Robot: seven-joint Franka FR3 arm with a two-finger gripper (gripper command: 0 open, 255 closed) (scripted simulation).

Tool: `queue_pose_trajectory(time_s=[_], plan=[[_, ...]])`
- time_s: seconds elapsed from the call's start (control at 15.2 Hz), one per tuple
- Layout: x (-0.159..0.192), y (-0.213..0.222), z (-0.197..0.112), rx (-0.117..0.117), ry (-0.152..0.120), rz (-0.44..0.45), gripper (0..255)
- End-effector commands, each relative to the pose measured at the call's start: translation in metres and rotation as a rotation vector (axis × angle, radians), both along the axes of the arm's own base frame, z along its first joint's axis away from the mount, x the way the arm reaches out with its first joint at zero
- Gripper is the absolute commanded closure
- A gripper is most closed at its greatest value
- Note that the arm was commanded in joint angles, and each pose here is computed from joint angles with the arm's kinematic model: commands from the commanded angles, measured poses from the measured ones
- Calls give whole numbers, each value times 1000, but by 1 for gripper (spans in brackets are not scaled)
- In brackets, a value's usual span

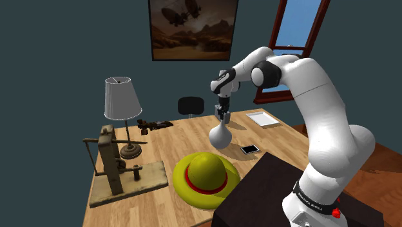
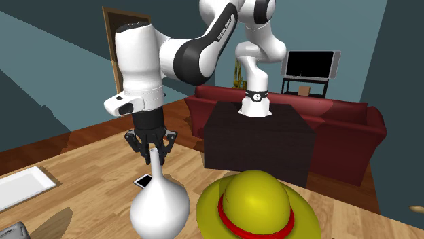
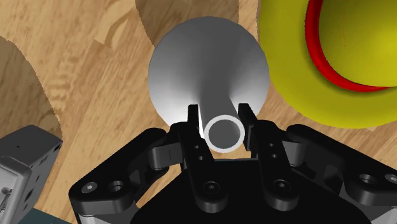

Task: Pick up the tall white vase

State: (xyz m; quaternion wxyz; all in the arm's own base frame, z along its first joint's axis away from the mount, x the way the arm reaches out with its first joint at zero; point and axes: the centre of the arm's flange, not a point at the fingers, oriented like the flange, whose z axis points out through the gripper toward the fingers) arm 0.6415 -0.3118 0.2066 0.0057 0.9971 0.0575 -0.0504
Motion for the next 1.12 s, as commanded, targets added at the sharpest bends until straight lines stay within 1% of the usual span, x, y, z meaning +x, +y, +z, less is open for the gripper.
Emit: queue_pose_trajectory(time_s=[0.0, 0.13, 1.06], plan=[[0, 0, 0, 0, 1, 0, 255], [0, 0, 0, 0, 1, 0, 255], [0, 0, 74, 0, 1, 0, 255]])
